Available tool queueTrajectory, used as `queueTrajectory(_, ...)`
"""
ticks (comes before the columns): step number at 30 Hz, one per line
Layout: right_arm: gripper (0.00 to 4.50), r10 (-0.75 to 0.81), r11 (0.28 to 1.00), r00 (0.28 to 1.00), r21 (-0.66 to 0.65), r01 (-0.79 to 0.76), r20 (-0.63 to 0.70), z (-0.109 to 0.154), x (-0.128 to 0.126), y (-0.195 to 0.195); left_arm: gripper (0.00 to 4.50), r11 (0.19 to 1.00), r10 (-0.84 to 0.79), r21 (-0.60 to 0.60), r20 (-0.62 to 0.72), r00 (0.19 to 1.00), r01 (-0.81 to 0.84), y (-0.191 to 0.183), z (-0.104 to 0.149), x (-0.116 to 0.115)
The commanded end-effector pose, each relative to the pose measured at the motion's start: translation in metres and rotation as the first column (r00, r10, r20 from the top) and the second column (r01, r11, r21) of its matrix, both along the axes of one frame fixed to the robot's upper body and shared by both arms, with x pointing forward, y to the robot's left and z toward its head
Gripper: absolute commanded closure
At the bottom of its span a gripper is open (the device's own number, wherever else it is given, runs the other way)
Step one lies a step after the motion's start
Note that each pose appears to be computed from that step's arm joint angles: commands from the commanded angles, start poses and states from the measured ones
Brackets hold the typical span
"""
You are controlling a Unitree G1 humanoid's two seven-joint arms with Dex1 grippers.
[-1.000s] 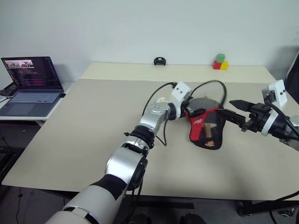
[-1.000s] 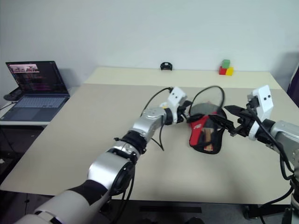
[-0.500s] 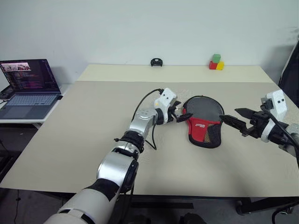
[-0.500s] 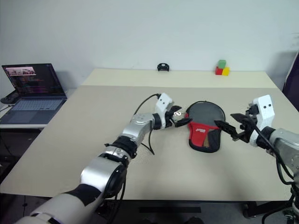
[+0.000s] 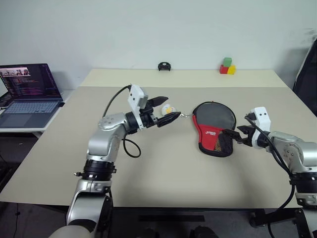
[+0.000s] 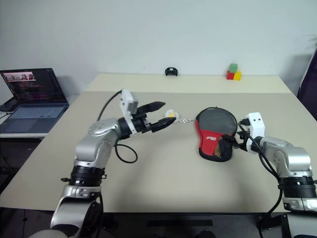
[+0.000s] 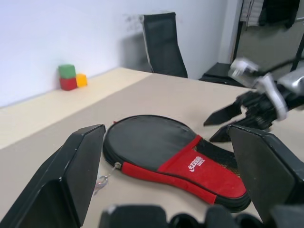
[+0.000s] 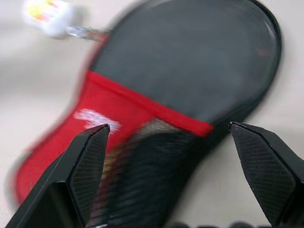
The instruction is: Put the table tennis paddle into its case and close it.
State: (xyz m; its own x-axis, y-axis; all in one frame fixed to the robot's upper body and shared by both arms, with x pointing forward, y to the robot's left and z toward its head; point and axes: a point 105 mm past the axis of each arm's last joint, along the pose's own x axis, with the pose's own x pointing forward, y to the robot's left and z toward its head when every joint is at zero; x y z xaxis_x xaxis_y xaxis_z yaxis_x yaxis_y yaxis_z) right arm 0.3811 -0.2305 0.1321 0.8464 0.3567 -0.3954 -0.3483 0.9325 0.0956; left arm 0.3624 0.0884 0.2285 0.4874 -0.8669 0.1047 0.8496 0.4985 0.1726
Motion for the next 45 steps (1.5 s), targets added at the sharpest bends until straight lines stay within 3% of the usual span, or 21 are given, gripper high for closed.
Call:
queueTrajectory(1,0.1,-0.015,0.999,0.999,-0.038,0.017,0.046,0.005,0.012,-0.008,0.0,1.0,0.012,-0.002,0.041,0.999,-0.012,0.004,0.011,-0.008)
queueTrajectory(11,0.1,0.027,0.997,0.999,-0.068,-0.028,-0.026,-0.02,0.02,-0.005,0.0,0.998,0.06,-0.004,0.017,0.998,-0.06,0.01,0.007,-0.009)
queueTrajectory(22,0.1,0.069,0.994,0.993,-0.081,-0.077,-0.092,-0.031,0.031,0.007,0.0,0.997,0.072,0.009,0.014,0.997,-0.072,0.012,0.004,-0.008)
queueTrajectory(26,0.94,0.099,0.991,0.988,-0.081,-0.109,-0.12,-0.037,0.031,0.015,0.0,0.997,0.08,0.022,0.009,0.997,-0.08,0.015,0.001,-0.01)
queueTrajectory(32,2.94,0.149,0.986,0.979,-0.06,-0.158,-0.136,-0.043,0.029,0.034,0.0,0.993,0.094,0.07,-0.015,0.995,-0.092,0.026,-0.012,-0.014)
queueTrajectory(38,4.49,0.203,0.978,0.97,-0.029,-0.208,-0.131,-0.044,0.025,0.056,0.0,0.989,0.08,0.125,-0.055,0.995,-0.072,0.037,-0.028,-0.021)
queueTrajectory(45,4.49,0.356,0.934,0.931,0.041,-0.354,-0.085,-0.029,0.003,0.107,0.0,0.971,-0.029,0.227,-0.179,0.983,0.07,0.057,-0.057,-0.054)
